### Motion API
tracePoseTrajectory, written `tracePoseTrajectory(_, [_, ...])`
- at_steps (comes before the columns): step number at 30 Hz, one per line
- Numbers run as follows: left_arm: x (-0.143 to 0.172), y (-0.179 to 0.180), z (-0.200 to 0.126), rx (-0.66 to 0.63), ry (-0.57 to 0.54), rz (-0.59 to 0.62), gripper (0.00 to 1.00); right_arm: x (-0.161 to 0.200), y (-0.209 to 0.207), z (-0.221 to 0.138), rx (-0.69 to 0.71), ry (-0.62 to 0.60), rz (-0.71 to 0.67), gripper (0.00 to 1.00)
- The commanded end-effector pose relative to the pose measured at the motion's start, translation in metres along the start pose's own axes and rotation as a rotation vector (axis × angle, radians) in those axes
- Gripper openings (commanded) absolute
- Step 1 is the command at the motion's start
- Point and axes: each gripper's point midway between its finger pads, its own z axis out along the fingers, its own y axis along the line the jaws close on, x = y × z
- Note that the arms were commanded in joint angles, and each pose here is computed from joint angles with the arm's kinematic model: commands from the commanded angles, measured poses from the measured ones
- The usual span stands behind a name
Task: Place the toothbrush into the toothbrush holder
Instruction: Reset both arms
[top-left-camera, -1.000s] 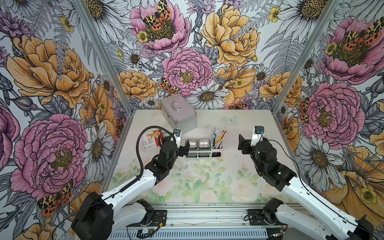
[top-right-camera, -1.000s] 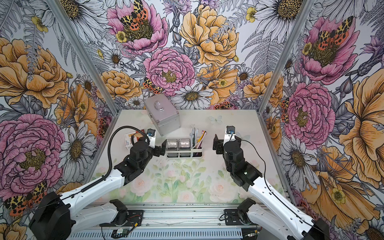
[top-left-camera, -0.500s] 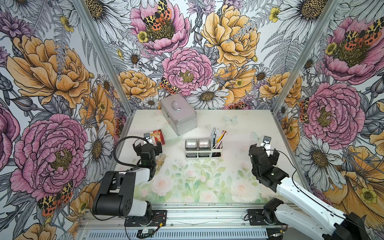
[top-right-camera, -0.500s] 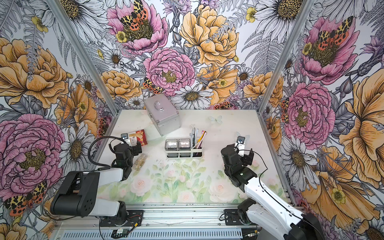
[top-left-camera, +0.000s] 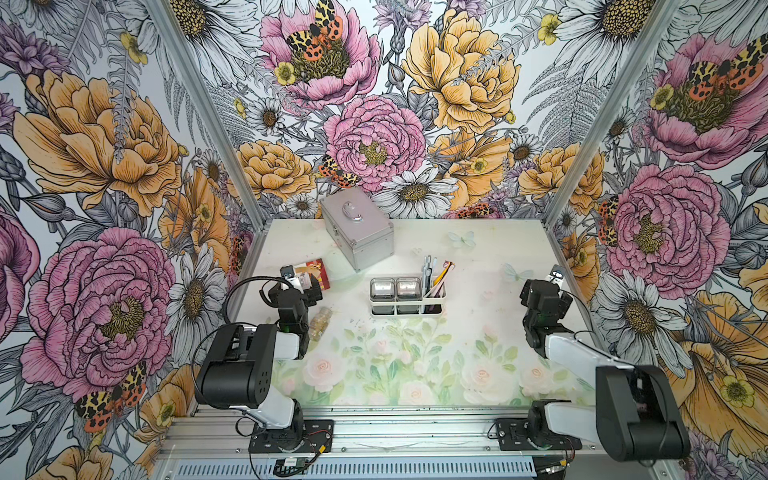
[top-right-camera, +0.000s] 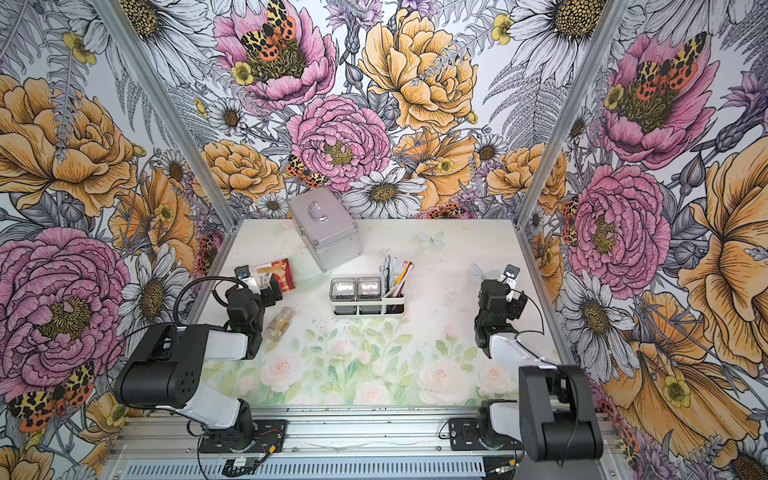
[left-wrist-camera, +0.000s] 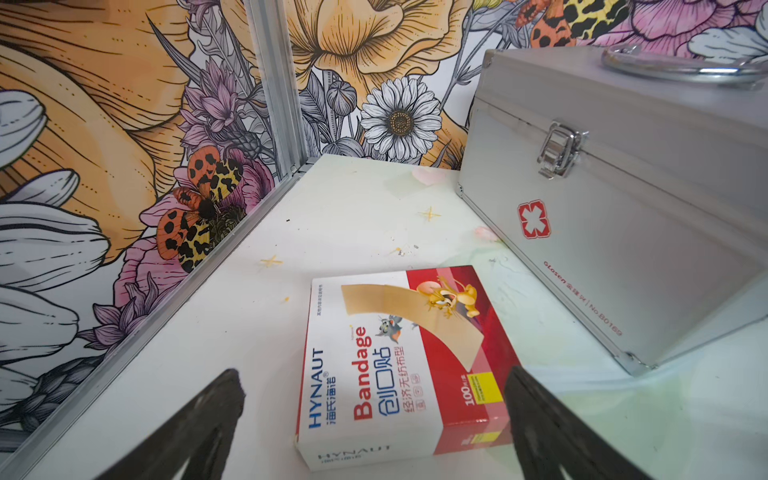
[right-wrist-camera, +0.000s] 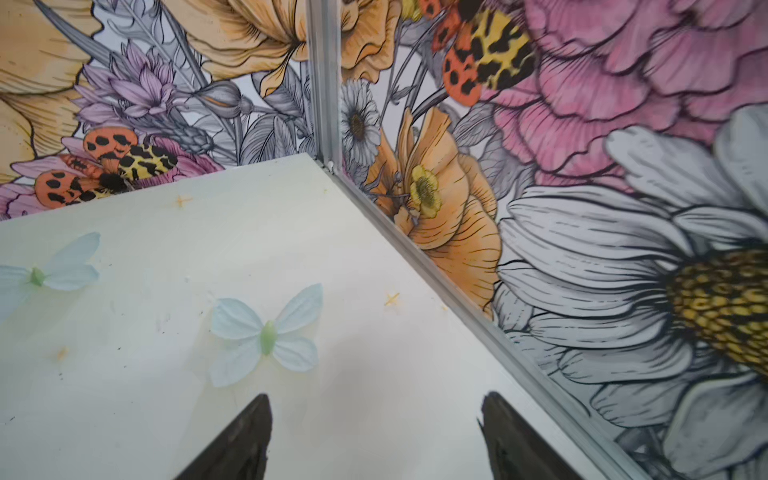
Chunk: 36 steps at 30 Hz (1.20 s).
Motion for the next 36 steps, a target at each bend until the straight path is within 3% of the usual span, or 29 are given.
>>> tracePoseTrajectory(1, [-0.012, -0.005, -0.005, -0.015, -0.065, 0.013, 0.99, -0.013, 0.028, 0.016, -0.085, -0.007, -0.014, 0.76])
tracePoseTrajectory(5, [-0.012, -0.004, -0.004, -0.012, -0.061, 0.010, 0.99, -0.013, 0.043, 0.021, -0.130, -0.002, -0.052, 0.71])
tracePoseTrajectory(8, [-0.012, -0.004, -0.004, -0.011, -0.060, 0.010, 0.99, -0.011, 0.057, 0.003, -0.225, -0.129, -0.078, 0.76])
tracePoseTrajectory(17, [-0.012, -0.004, -0.004, -0.012, -0.060, 0.011, 0.99, -0.007, 0.062, 0.000, -0.275, -0.128, -0.080, 0.86])
tracePoseTrajectory(19, [-0.012, -0.004, -0.004, -0.014, -0.062, 0.009, 0.99, -0.002, 0.063, -0.004, -0.331, -0.198, -0.064, 0.94])
tracePoseTrajectory(23, [-0.012, -0.004, -0.004, -0.015, -0.063, 0.013, 0.99, 0.001, 0.060, -0.004, -0.287, -0.164, -0.068, 1.00])
tracePoseTrajectory(36, [-0.012, -0.004, -0.003, -0.008, -0.058, 0.007, 0.98, -0.001, 0.059, -0.003, -0.285, -0.172, -0.059, 1.00])
